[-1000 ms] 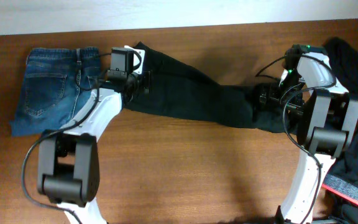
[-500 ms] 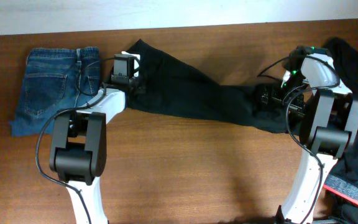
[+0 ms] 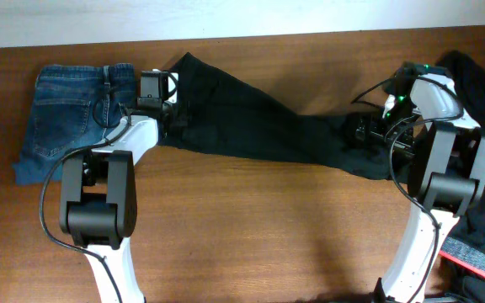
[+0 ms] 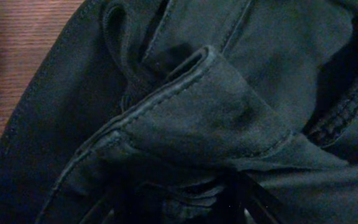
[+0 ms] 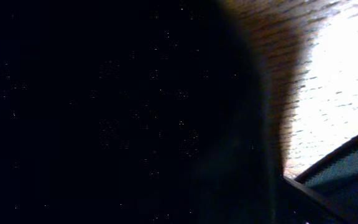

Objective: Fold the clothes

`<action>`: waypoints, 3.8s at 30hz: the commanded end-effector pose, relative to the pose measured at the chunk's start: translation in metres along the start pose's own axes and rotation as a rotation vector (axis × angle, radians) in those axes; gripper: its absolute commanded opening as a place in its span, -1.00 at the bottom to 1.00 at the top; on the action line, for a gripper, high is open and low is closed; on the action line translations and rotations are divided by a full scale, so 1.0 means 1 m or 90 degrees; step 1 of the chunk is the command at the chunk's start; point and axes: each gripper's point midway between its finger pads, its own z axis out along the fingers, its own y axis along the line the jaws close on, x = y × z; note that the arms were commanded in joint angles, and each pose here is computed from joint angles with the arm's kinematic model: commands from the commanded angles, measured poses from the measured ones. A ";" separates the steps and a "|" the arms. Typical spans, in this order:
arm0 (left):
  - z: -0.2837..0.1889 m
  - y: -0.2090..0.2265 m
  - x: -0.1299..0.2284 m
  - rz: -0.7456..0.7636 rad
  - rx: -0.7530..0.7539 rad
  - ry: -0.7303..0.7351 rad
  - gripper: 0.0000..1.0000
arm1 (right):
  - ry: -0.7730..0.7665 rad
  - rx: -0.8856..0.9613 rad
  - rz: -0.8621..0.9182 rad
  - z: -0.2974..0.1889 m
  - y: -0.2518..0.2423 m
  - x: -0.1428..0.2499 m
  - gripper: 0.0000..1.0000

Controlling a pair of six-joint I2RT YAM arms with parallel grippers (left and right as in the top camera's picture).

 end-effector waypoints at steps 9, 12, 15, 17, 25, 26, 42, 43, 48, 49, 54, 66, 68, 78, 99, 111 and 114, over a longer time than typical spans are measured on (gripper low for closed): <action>-0.074 0.063 -0.051 -0.023 -0.105 -0.083 0.61 | 0.032 0.130 0.044 0.056 -0.079 -0.011 0.98; -0.109 0.062 -0.068 0.022 -0.112 -0.109 0.61 | 0.032 0.130 0.044 0.056 -0.079 -0.011 0.97; -0.124 0.059 -0.059 0.027 -0.106 -0.078 0.50 | 0.031 0.130 0.043 0.057 -0.079 -0.012 0.97; -0.124 0.051 -0.040 0.028 -0.074 -0.030 0.42 | 0.030 0.129 0.043 0.057 -0.079 -0.012 0.98; -0.122 0.012 0.004 0.039 0.058 0.079 0.16 | 0.030 0.129 0.043 0.057 -0.079 -0.012 0.97; -0.122 0.009 0.008 0.061 0.063 0.088 0.17 | 0.030 0.129 0.043 0.057 -0.079 -0.012 0.97; -0.072 0.003 0.048 0.135 0.086 0.164 0.20 | 0.040 0.128 0.044 0.056 -0.079 -0.008 0.98; -0.067 0.003 0.049 0.135 0.086 0.162 0.20 | 0.040 0.128 0.044 0.056 -0.079 -0.008 0.97; -0.059 -0.005 0.052 0.135 0.109 0.161 -0.61 | 0.045 0.129 0.044 0.056 -0.079 -0.006 0.98; -0.064 -0.011 0.045 0.129 0.129 0.150 -0.99 | 0.046 0.129 0.044 0.056 -0.079 -0.006 0.98; -0.105 -0.014 -0.001 0.117 0.143 0.074 -0.99 | 0.048 0.129 0.043 0.056 -0.079 -0.005 0.98; -0.206 0.007 -0.035 0.100 0.110 -0.008 -1.00 | 0.051 0.128 0.042 0.053 -0.078 -0.003 0.98; -0.205 0.007 -0.027 0.096 0.113 0.015 -1.00 | 0.042 0.123 0.043 0.048 -0.076 -0.005 0.98; -0.205 0.006 -0.018 0.093 0.116 0.037 -1.00 | -0.050 0.083 0.040 -0.021 -0.059 -0.024 0.97; -0.181 0.005 -0.041 0.098 0.114 -0.015 -0.97 | -0.087 0.083 -0.066 -0.116 -0.022 -0.010 0.97; -0.171 0.002 -0.035 0.096 0.118 0.002 -0.97 | -0.035 0.067 -0.121 -0.098 -0.016 0.003 0.98; -0.171 0.002 -0.035 0.096 0.118 0.002 -0.97 | -0.014 0.041 -0.139 -0.084 -0.009 0.007 0.97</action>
